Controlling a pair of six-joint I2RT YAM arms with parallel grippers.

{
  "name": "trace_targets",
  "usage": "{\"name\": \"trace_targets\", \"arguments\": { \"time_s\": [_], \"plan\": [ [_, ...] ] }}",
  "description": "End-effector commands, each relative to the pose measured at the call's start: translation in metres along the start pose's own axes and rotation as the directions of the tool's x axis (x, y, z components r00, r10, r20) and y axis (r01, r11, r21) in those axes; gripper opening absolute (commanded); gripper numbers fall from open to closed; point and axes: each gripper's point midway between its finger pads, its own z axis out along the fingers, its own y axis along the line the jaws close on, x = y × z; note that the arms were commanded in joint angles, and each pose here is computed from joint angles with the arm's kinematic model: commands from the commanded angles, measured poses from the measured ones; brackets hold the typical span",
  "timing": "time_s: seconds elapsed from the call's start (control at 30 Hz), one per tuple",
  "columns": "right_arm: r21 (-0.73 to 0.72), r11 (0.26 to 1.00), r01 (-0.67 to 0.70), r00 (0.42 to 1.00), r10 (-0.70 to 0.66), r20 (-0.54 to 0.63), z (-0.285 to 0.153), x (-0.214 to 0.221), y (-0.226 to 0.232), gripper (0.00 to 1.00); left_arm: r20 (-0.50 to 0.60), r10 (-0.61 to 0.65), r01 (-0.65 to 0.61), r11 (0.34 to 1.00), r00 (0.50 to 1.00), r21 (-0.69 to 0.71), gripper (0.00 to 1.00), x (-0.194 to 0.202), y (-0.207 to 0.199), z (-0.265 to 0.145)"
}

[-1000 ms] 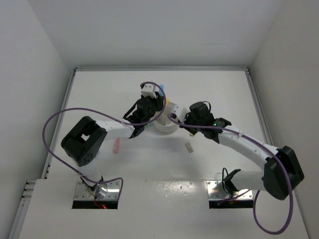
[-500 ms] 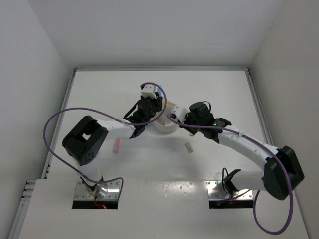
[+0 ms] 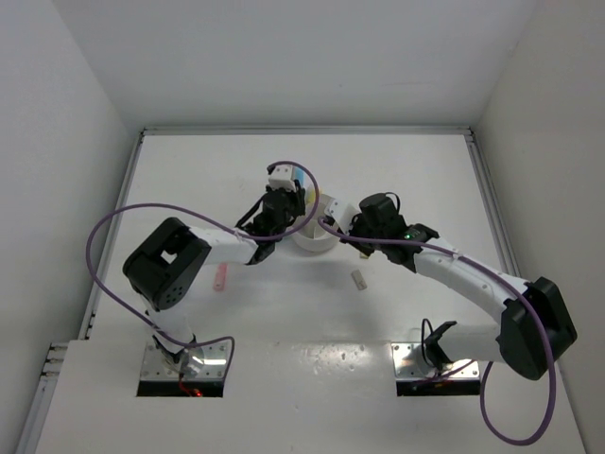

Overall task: Sort the stationery into containers
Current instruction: Place the pen in the storage box.

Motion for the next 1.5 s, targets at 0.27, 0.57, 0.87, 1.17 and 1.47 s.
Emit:
{"name": "trace_targets", "arguments": {
  "time_s": [0.27, 0.57, 0.87, 1.17, 1.47],
  "plan": [
    [0.016, 1.0, 0.01, 0.999, -0.01, 0.047, -0.002, -0.017, -0.009, 0.0, 0.041, 0.001, -0.002, 1.0, 0.999, 0.009, 0.0, 0.003, -0.004, -0.006],
    [0.011, 1.0, 0.009, 0.999, -0.01, 0.04, 0.0, -0.016, -0.008, 0.0, 0.012, 0.014, -0.015, 1.0, 1.0, 0.021, 0.0, 0.018, -0.004, -0.011],
    [0.003, 1.0, 0.009, 0.999, -0.01, 0.044, -0.001, -0.018, -0.008, 0.0, -0.005, 0.001, -0.001, 1.0, 1.0, 0.003, 0.36, 0.023, 0.0, -0.014],
    [0.003, 1.0, 0.009, 0.999, -0.01, 0.044, -0.001, -0.018, -0.008, 0.0, 0.017, 0.0, 0.0, 1.0, 1.0, 0.01, 0.52, 0.008, -0.003, -0.018],
    [-0.009, 1.0, 0.009, 0.999, -0.009, 0.041, -0.001, -0.017, -0.005, 0.0, 0.065, -0.01, 0.007, 0.999, 0.998, 0.046, 0.54, -0.02, -0.01, -0.026]
  ]
}}
